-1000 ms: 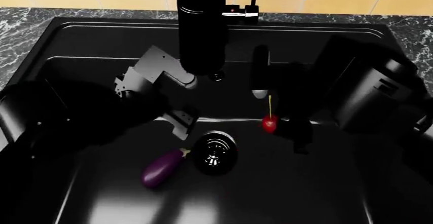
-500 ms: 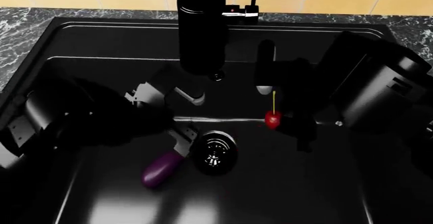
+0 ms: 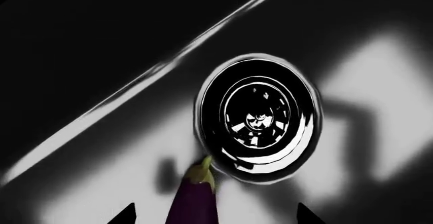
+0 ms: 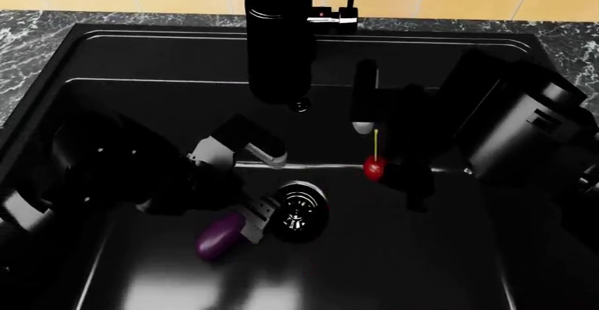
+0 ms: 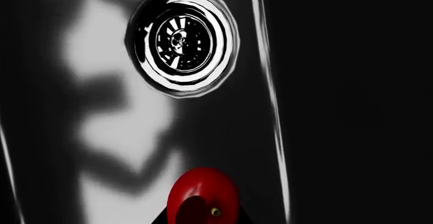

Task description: Pick up the fruits and vegetables and place them in the sink. Turn on the sink faucet to wash them. Then turn the sink off and put them in the tray.

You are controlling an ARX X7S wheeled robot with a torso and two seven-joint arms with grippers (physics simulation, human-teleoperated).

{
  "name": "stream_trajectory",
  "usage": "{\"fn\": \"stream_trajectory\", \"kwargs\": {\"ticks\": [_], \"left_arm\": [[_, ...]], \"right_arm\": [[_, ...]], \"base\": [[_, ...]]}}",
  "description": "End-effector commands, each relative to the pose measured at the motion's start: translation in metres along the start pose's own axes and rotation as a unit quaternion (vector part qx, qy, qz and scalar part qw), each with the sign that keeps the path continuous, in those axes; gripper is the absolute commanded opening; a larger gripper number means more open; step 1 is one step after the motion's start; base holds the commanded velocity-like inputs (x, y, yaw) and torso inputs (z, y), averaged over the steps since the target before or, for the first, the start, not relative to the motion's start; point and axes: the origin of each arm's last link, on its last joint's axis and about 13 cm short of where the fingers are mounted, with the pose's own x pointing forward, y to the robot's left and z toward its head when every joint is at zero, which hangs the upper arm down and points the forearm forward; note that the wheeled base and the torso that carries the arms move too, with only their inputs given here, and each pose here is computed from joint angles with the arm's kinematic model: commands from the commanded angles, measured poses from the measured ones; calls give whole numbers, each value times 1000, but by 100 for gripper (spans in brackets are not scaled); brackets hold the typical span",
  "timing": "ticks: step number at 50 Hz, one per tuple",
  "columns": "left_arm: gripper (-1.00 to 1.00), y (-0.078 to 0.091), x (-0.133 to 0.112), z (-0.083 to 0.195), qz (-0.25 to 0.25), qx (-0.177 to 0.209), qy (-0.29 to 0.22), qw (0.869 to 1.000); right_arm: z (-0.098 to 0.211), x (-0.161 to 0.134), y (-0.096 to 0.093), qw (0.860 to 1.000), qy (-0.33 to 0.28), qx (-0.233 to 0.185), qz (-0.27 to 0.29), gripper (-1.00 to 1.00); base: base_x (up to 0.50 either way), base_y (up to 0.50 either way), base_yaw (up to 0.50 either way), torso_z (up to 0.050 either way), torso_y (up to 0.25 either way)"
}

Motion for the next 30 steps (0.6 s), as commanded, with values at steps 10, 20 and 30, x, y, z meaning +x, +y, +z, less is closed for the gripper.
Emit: {"fn": "stream_trajectory", "kwargs": {"ticks": [10, 20, 30], "left_arm": [[100, 7, 18, -7, 39, 34, 34, 998], [100, 13, 30, -5, 43, 62, 21, 997], [100, 13, 48, -9, 25, 33, 48, 998]], "right_arm": [[-1, 7, 0, 1000, -2, 0, 5, -100], [-2, 11, -1, 1000, -2, 1, 9, -100], [-3, 14, -1, 1000, -1, 3, 12, -100]], "base": [[0, 0, 0, 0, 0], [0, 0, 0, 0, 0], [0, 0, 0, 0, 0]]}}
